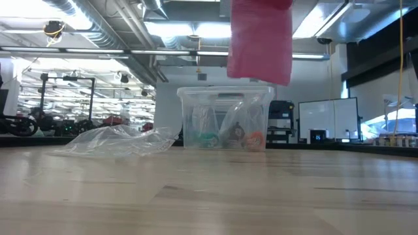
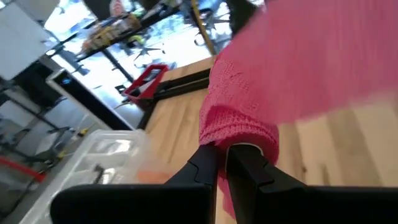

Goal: Roll bandage
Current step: Roll the pink bandage

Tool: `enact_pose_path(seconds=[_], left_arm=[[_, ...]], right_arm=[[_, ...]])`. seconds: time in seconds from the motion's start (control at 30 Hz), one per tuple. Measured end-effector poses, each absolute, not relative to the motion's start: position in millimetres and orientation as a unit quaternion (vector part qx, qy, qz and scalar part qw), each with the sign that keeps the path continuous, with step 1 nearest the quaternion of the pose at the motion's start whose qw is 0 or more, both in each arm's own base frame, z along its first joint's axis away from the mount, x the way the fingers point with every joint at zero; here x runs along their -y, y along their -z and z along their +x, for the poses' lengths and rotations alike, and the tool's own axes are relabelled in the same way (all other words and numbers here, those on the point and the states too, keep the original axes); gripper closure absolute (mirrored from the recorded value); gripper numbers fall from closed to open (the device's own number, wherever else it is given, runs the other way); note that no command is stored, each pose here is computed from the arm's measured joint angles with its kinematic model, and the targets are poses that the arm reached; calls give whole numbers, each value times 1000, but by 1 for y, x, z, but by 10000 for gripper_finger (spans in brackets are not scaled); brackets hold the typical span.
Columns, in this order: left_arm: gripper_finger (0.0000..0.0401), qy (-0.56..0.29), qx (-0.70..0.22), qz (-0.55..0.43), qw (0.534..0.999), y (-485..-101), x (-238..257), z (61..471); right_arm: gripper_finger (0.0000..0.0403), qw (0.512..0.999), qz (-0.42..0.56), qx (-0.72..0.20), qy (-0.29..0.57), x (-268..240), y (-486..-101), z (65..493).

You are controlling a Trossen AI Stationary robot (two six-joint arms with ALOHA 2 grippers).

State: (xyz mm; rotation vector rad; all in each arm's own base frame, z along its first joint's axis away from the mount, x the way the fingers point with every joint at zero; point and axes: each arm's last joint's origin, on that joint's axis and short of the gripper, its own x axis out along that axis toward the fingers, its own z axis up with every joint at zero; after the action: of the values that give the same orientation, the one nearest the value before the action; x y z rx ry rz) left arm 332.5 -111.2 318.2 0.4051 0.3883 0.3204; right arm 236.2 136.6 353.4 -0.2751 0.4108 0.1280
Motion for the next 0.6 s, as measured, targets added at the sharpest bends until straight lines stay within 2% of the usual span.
enact_pose_path(seconds=[0.17, 0.3, 0.43, 0.6], left_arm=[[388, -96, -190, 191, 958, -317, 122, 330], [388, -28, -187, 164, 968, -316, 134, 327], [388, 36, -186, 151, 970, -316, 146, 323], [388, 85, -169, 140, 972, -319, 159, 320]], right_arm=[[392, 961, -211, -179, 6, -125, -411, 225], [396, 947, -253, -183, 75, -103, -440, 220], [396, 938, -256, -199, 120, -78, -448, 221], [380, 921, -220, -265, 182, -43, -435, 226]])
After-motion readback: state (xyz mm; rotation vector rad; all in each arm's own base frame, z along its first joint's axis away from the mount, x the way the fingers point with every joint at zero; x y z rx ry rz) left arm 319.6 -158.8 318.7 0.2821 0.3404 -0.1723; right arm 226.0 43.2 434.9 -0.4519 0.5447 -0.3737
